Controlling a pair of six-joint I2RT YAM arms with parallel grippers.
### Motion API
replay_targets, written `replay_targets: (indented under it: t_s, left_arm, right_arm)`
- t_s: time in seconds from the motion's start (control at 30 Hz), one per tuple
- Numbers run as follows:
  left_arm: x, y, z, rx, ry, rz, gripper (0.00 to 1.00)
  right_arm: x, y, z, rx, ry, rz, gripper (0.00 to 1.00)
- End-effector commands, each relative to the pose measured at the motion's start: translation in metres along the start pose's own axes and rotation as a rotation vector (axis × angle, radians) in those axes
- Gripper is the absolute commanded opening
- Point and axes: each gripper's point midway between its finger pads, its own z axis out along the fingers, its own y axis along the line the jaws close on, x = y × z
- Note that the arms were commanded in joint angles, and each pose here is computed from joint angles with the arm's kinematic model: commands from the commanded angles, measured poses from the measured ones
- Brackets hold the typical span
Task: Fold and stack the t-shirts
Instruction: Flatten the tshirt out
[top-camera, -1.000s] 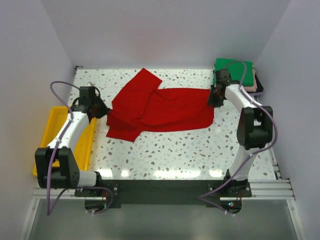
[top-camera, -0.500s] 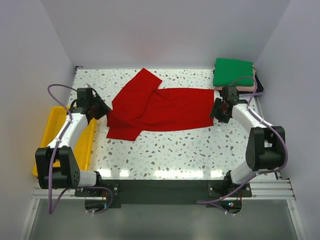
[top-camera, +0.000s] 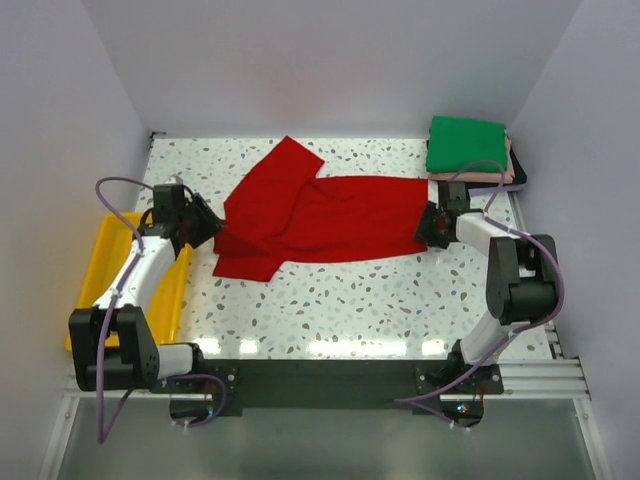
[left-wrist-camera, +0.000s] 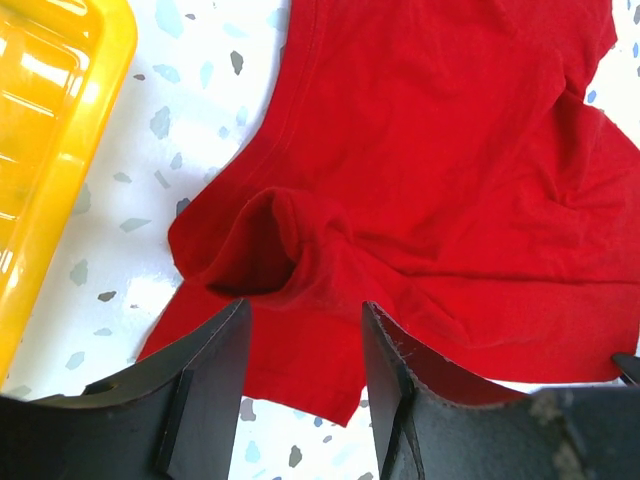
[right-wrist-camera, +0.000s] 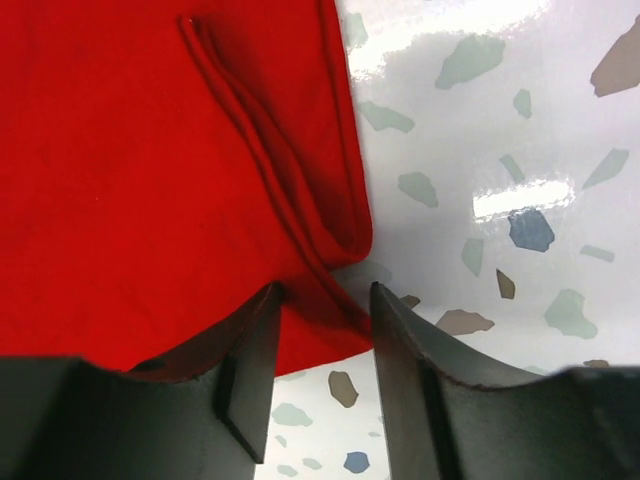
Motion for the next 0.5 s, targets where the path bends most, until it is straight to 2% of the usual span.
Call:
replay_targets:
  t_s: [0.0, 0.13, 0.27, 0.47]
  left_arm:
    - [-0.010, -0.008, -0.008, 0.050, -0.045, 0.011, 0.53]
    - [-0.008, -0.008, -0.010, 0.054, -0.042, 0.012, 0.53]
    - [-0.008, -0.012, -0.013, 0.074, -0.048, 0.017, 0.57]
    - [-0.006, -0.009, -0.015, 0.067, -0.047, 0.014, 0.60]
  right_arm:
    - [-0.005, 0.009, 0.003, -0.046, -0.030, 0.019, 0.43]
    - [0.005, 0.005, -0.004, -0.041, -0.012, 0.027, 0.41]
    - [0.011, 0.001, -0.014, -0.039, -0.019, 0.031, 0.50]
    - [0.018, 0.003, -0.019, -0.071, -0.031, 0.037, 0.52]
